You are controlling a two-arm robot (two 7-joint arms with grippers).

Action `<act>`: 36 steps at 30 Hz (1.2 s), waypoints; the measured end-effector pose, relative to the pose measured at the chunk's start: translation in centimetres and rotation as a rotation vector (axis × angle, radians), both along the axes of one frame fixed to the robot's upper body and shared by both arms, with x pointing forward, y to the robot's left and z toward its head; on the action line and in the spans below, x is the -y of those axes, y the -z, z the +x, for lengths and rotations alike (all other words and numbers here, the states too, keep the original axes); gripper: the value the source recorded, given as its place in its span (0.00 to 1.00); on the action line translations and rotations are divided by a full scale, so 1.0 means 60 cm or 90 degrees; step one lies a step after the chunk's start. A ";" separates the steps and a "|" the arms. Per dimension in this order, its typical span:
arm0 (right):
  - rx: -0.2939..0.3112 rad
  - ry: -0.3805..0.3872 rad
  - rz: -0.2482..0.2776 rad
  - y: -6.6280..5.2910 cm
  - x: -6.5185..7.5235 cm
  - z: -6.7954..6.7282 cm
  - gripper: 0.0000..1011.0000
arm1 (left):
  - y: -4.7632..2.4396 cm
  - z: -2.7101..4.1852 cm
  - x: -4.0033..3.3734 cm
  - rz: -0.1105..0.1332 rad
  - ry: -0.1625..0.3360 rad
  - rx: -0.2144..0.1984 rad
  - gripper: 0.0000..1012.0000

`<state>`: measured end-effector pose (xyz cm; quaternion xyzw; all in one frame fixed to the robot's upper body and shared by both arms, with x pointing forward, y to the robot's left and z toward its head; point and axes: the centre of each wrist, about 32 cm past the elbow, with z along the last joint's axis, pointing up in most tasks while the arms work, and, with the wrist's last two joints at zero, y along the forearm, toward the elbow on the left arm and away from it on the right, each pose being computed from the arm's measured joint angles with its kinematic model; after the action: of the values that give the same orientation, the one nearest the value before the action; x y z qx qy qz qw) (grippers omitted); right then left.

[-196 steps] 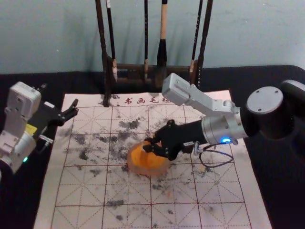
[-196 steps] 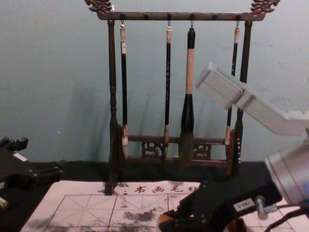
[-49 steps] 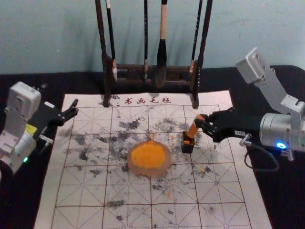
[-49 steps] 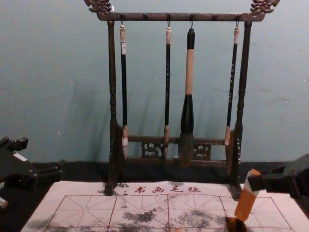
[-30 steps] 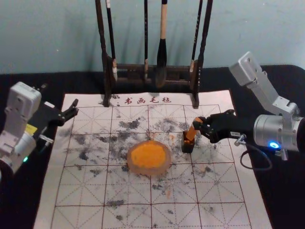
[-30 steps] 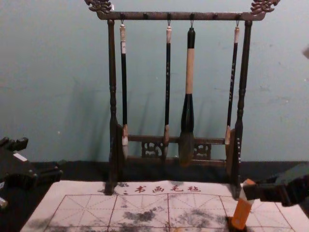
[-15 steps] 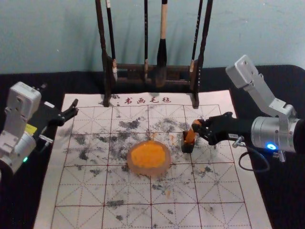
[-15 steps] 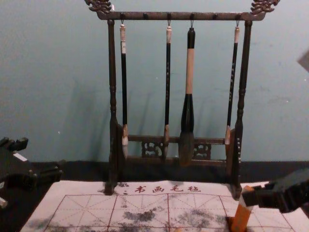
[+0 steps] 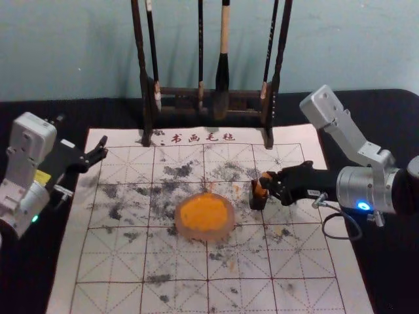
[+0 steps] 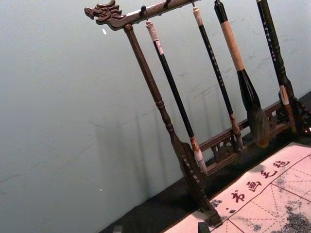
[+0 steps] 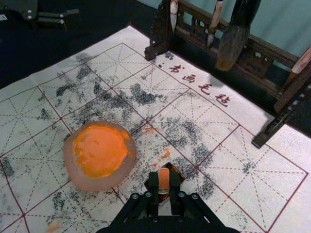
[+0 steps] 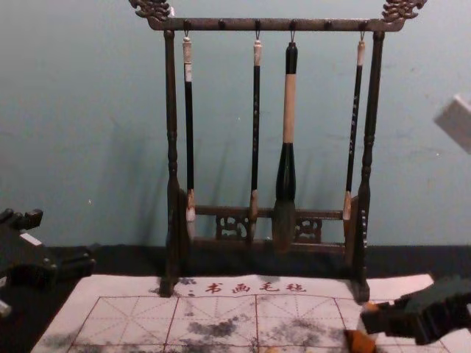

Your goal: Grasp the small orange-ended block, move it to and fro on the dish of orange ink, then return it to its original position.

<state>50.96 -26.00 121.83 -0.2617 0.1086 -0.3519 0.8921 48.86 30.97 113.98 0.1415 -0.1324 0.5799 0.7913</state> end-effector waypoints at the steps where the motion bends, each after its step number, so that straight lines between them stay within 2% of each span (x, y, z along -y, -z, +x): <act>1: -0.001 -0.001 -0.002 0.002 -0.001 0.002 0.10 | 0.000 0.000 0.000 0.000 0.000 0.000 0.99; 11: 0.002 -0.007 -0.017 0.009 -0.006 0.006 0.10 | 0.000 0.000 0.000 0.000 0.000 0.000 0.99; 25: 0.002 -0.007 -0.016 0.009 -0.006 0.007 0.10 | 0.000 0.000 0.000 0.000 0.000 0.000 0.99; 28: 0.002 -0.006 -0.016 0.009 -0.006 0.007 0.16 | 0.000 0.000 0.000 0.000 0.000 0.000 0.99; 30: 0.002 -0.006 -0.015 0.009 -0.005 0.007 0.24 | 0.000 0.000 0.000 0.000 0.000 0.000 0.99; 31: 0.001 -0.006 -0.015 0.009 -0.005 0.007 0.24 | 0.000 0.000 0.000 0.000 0.000 0.000 0.99; 33: 0.001 -0.006 -0.015 0.009 -0.005 0.006 0.34 | 0.000 0.000 0.000 0.000 0.000 0.000 0.99; 36: 0.001 -0.006 -0.015 0.009 -0.005 0.006 0.41 | 0.000 0.000 0.000 0.000 0.000 0.000 0.99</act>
<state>51.34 -25.69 121.30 -0.2724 0.1024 -0.3493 0.8907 48.86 30.97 113.98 0.1415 -0.1325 0.5799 0.7913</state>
